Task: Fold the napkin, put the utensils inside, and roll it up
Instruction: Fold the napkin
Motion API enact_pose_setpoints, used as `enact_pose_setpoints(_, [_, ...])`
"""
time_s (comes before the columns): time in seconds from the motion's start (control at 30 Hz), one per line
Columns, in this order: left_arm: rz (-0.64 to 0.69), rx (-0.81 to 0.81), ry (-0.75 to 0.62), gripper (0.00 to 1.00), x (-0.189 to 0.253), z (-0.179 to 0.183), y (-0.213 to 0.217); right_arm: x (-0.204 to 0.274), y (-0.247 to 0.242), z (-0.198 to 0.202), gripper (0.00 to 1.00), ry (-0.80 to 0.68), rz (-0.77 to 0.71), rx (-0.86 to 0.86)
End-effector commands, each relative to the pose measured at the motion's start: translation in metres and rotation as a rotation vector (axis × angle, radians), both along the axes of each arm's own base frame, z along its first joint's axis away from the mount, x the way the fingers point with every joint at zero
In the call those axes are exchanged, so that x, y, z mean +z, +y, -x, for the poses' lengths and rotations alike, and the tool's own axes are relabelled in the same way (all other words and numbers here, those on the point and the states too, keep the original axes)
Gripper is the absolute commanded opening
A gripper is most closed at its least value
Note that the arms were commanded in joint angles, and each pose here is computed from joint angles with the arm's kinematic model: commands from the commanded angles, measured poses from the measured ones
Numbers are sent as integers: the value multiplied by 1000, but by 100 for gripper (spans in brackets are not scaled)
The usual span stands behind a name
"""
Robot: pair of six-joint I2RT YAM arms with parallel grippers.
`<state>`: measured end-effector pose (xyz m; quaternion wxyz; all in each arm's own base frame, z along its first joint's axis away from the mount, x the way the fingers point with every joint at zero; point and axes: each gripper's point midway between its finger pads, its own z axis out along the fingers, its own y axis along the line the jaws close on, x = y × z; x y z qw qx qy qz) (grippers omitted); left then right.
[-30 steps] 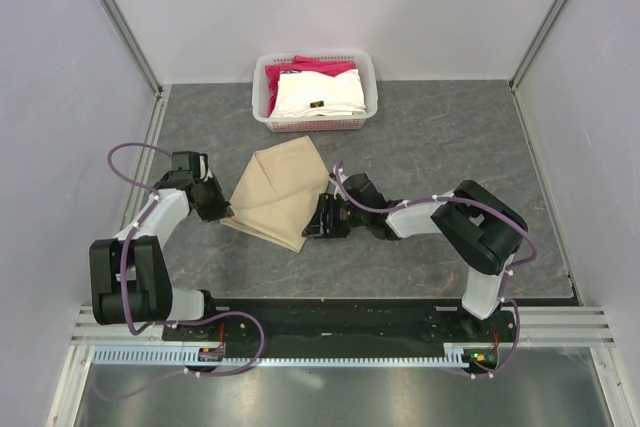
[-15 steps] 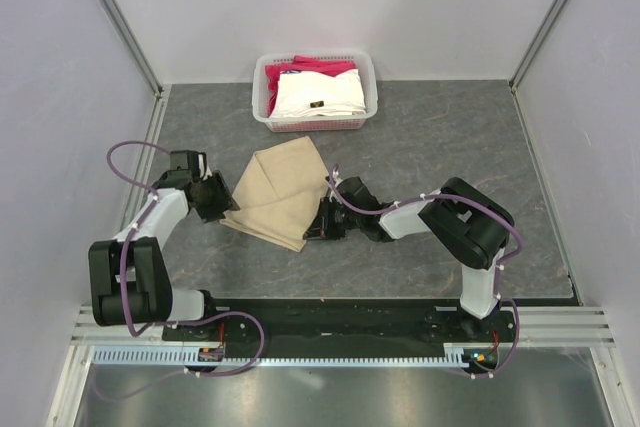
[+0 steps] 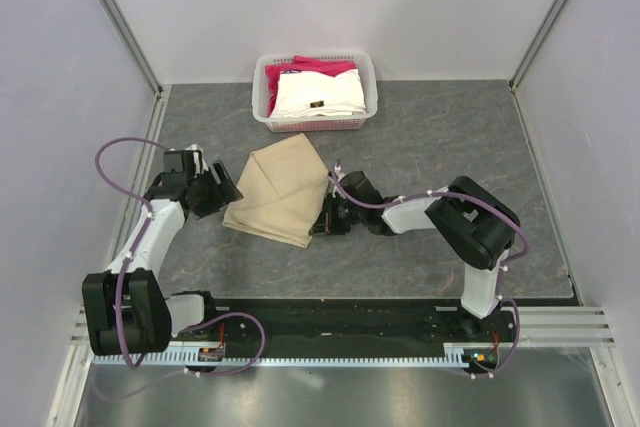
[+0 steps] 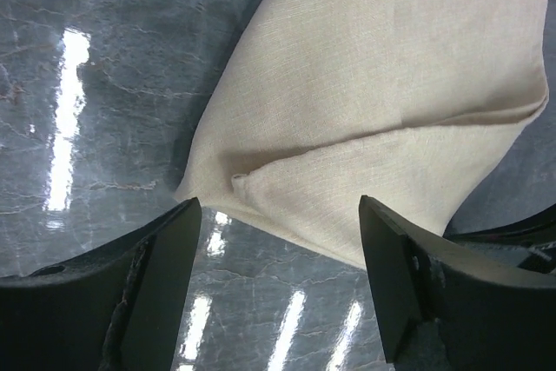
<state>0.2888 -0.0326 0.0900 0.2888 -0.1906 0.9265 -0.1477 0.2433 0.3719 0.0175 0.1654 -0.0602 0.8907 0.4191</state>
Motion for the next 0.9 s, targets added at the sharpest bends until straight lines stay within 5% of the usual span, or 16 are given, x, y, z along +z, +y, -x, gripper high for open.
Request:
enact_pose_setpoints(0.0, [16, -23, -53, 81, 10, -2, -24, -4, -47, -15, 0, -52, 117, -43])
enact_pose_setpoints(0.37, [28, -99, -33, 83, -7, 17, -83, -8, -118, 19, 0, -26, 256, -75])
enact_pose_setpoints(0.7, [117, -118, 83, 83, -45, 53, -102, -5, -109, 18, 1, -33, 230, -25])
enact_pose_setpoints(0.87, [128, -124, 114, 83, -53, 62, -106, -1, -97, 15, 10, -46, 220, 1])
